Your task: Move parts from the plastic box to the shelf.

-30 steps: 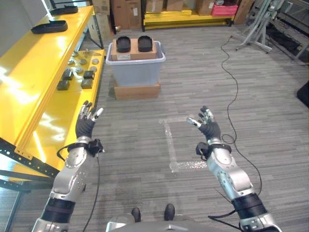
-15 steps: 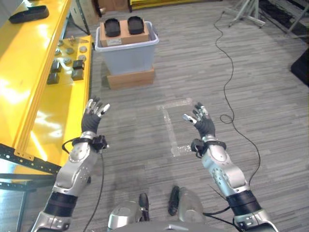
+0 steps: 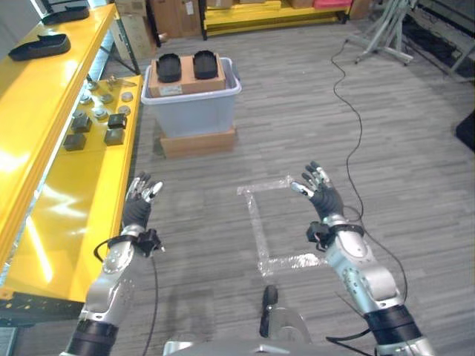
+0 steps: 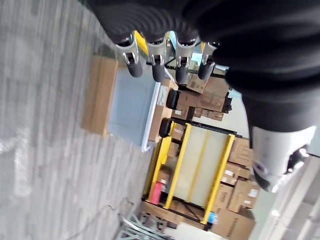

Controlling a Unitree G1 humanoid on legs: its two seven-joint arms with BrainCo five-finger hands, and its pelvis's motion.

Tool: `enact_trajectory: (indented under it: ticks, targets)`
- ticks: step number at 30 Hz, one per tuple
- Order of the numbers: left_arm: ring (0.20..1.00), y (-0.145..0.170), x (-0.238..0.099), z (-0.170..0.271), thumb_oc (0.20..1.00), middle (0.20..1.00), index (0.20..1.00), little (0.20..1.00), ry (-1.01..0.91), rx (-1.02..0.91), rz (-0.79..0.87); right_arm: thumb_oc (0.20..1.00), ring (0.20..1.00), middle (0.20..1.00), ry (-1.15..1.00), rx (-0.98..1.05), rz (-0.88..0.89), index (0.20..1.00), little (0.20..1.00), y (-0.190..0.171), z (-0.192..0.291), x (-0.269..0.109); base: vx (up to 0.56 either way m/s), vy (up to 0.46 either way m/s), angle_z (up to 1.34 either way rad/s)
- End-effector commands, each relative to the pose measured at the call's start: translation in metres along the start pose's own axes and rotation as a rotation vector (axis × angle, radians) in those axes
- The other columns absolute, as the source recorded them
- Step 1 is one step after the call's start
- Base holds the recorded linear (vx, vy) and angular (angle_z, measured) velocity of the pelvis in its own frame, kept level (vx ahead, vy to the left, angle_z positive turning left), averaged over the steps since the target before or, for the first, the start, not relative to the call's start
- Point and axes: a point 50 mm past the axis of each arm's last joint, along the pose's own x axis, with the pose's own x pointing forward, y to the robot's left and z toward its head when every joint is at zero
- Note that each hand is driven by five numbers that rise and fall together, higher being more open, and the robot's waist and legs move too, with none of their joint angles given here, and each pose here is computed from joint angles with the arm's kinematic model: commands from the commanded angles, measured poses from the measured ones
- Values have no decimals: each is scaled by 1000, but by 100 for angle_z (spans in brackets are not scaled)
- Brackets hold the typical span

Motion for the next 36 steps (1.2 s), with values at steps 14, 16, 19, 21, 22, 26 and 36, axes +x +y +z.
enact_trajectory:
  ticks: [14,16,19,21,22,26,36]
  targets:
    - [1000,-4,0,53,1000,1000,1000,1000,-312,-109,-19,1000,1000,1000,-50,-48,29,1000,1000,-19,4,-2,567,92,-4]
    - [1000,1,1,54,1000,1000,1000,1000,-331,-84,-17,1000,1000,1000,-58,-43,41,1000,1000,-17,5,0,497,251,-29]
    - [1000,-4,5,62,1000,1000,1000,1000,-342,19,-81,1000,1000,1000,-66,40,14,1000,1000,-6,7,7,643,308,-19]
    - [1000,-10,7,64,1000,1000,1000,1000,-331,29,-125,1000,1000,1000,-75,60,8,1000,1000,-2,8,8,471,294,2]
    - [1000,-19,8,65,1000,1000,1000,1000,-328,54,-171,1000,1000,1000,-89,70,-3,1000,1000,5,10,7,412,325,33]
    - [1000,-34,5,67,1000,1000,1000,1000,-322,78,-251,1000,1000,1000,-98,75,3,1000,1000,20,11,4,485,243,59]
    - [1000,-35,1,68,1000,1000,1000,1000,-316,57,-299,1000,1000,1000,-134,89,3,1000,1000,14,18,11,322,-123,11]
